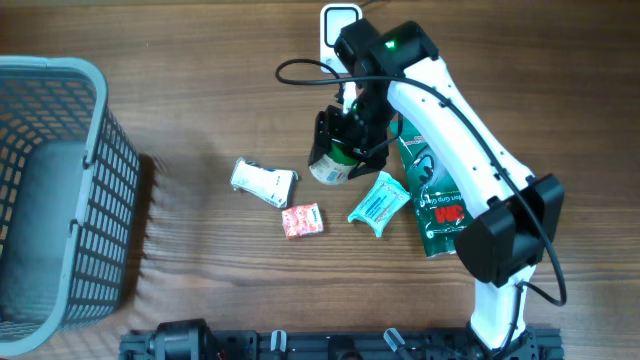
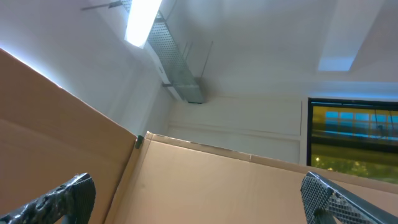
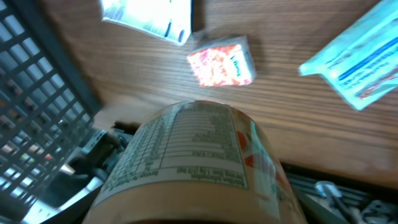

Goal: Scan the item barcode
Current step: 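Lift the jar with the right gripper and present it to the scanner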

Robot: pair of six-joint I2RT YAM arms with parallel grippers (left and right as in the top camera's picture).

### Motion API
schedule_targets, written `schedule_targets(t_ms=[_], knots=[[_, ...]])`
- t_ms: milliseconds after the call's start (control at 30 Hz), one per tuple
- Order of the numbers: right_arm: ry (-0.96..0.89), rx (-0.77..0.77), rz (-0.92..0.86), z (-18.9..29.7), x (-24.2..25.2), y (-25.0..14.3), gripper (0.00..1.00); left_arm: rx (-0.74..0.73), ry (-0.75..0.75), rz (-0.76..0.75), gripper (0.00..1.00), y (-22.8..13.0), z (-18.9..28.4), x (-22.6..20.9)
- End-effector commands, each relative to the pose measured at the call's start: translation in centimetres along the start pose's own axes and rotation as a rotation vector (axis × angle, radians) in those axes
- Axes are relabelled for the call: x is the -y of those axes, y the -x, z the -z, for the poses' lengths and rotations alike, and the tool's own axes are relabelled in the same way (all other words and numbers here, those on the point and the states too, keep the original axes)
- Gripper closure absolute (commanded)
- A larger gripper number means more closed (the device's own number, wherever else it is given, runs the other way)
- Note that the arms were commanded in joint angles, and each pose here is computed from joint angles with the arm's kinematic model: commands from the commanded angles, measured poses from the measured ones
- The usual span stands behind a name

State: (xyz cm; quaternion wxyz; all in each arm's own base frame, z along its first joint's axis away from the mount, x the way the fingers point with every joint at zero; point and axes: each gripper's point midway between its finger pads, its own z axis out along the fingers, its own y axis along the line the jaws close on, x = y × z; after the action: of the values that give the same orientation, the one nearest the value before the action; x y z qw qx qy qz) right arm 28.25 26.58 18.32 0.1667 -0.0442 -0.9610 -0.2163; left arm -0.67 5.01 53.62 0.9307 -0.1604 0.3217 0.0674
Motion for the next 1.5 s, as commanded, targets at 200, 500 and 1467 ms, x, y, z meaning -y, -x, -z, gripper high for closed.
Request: schedule_targets(t_ms=[200,500,1467], knots=[[-0.272,0.645,0.093,5.1,2.2,11.7,0.33,0.017,0.01,0.004,0.0,0.3,0.1,-0.1],[-0.265,1.289,0.26,13.2,-1.9,25.6,0.34,0.006,0.011,0.001,0.0,0.0,0.1,-0.1],[-0.219,1.494,0.32,6.7,0.2,37.7,0.37,-0.49,-0.697,-0.307,0.0,-20.9,5.8,8.7]])
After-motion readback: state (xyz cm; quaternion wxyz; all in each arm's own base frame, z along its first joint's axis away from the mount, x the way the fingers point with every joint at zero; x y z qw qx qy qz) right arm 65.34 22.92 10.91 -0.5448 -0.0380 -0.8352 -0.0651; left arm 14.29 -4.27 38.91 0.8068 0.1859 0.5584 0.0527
